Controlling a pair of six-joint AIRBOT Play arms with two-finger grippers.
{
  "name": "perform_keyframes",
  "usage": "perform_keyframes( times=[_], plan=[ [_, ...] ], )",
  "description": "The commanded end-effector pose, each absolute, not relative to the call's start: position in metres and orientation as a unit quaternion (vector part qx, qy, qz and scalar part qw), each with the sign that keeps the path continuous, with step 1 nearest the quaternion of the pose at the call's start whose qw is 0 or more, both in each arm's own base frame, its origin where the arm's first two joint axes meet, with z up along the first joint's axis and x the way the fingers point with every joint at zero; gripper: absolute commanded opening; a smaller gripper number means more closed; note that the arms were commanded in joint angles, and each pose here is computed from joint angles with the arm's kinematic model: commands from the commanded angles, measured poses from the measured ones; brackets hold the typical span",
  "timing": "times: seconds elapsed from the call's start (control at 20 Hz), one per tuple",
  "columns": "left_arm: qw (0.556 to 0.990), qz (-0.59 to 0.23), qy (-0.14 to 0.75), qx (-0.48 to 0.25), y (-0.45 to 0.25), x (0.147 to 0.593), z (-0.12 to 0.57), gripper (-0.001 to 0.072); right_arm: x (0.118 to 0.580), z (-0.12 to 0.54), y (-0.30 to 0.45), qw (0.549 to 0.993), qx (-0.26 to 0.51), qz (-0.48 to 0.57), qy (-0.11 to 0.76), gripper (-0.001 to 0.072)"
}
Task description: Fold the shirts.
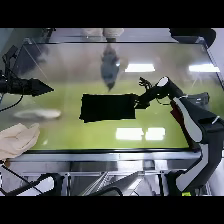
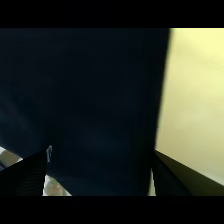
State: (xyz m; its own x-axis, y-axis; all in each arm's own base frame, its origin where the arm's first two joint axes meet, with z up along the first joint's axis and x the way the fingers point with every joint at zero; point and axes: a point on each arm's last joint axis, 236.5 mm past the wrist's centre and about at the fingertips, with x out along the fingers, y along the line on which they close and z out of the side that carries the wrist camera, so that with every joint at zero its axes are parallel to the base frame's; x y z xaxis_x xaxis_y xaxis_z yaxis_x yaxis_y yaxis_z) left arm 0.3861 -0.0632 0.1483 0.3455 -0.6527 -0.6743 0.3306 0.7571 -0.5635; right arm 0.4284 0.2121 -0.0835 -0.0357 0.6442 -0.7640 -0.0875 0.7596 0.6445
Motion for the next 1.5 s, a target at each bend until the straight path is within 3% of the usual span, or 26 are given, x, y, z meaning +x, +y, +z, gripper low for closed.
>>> perform_keyframes(
  times=[0.0, 0.05, 0.1, 0.15, 0.2, 0.25, 0.4, 0.55, 0.7, 0.8, 0.95, 1.1, 1.35, 1.45],
  plan=[
    [0.803, -0.307, 0.484, -0.167, -0.063, 0.386, 0.148, 0.0017, 0.431, -0.088, 0.237, 0.665, 0.218, 0.29, 0.652, 0.0701],
    [0.803, -0.307, 0.483, -0.167, -0.063, 0.386, 0.149, 0.0017, 0.436, -0.087, 0.239, 0.668, 0.228, 0.29, 0.646, 0.0615],
    [0.803, -0.307, 0.483, -0.167, -0.064, 0.386, 0.148, 0.0017, 0.44, -0.085, 0.241, 0.674, 0.231, 0.295, 0.636, 0.0256],
    [0.803, -0.306, 0.483, -0.167, -0.063, 0.386, 0.148, 0.0017, 0.445, -0.08, 0.243, 0.677, 0.242, 0.3, 0.627, 0.0097],
    [0.802, -0.307, 0.484, -0.167, -0.064, 0.385, 0.148, 0.0017, 0.447, -0.076, 0.246, 0.676, 0.253, 0.306, 0.621, 0.0085],
    [0.801, -0.308, 0.485, -0.167, -0.064, 0.384, 0.148, 0.0017, 0.449, -0.071, 0.25, 0.675, 0.263, 0.312, 0.615, 0.0018],
    [0.797, -0.312, 0.49, -0.166, -0.065, 0.381, 0.148, 0.0017, 0.458, -0.044, 0.252, 0.681, 0.29, 0.328, 0.587, 0.0017],
    [0.788, -0.319, 0.499, -0.165, -0.067, 0.375, 0.147, 0.0017, 0.491, 0.03, 0.215, 0.731, 0.305, 0.318, 0.52, 0.0016],
    [0.784, -0.323, 0.504, -0.165, -0.068, 0.371, 0.146, 0.0017, 0.523, 0.129, 0.123, 0.791, 0.356, 0.246, 0.433, 0.0015],
    [0.782, -0.324, 0.506, -0.165, -0.068, 0.37, 0.146, 0.0017, 0.518, 0.17, 0.046, 0.817, 0.376, 0.168, 0.403, 0.0015],
    [0.782, -0.324, 0.506, -0.164, -0.068, 0.37, 0.146, 0.0017, 0.471, 0.194, -0.068, 0.835, 0.386, 0.02, 0.391, 0.0015],
    [0.782, -0.324, 0.506, -0.164, -0.068, 0.37, 0.146, 0.0017, 0.396, 0.2, -0.152, 0.821, 0.39, -0.107, 0.404, 0.0016],
    [0.78, -0.326, 0.508, -0.164, -0.069, 0.369, 0.146, 0.0017, 0.261, 0.142, -0.201, 0.744, 0.359, -0.27, 0.495, 0.0016],
    [0.78, -0.326, 0.508, -0.164, -0.069, 0.368, 0.146, 0.0017, 0.23, 0.099, -0.198, 0.715, 0.366, -0.277, 0.528, 0.0016]
  ],
)
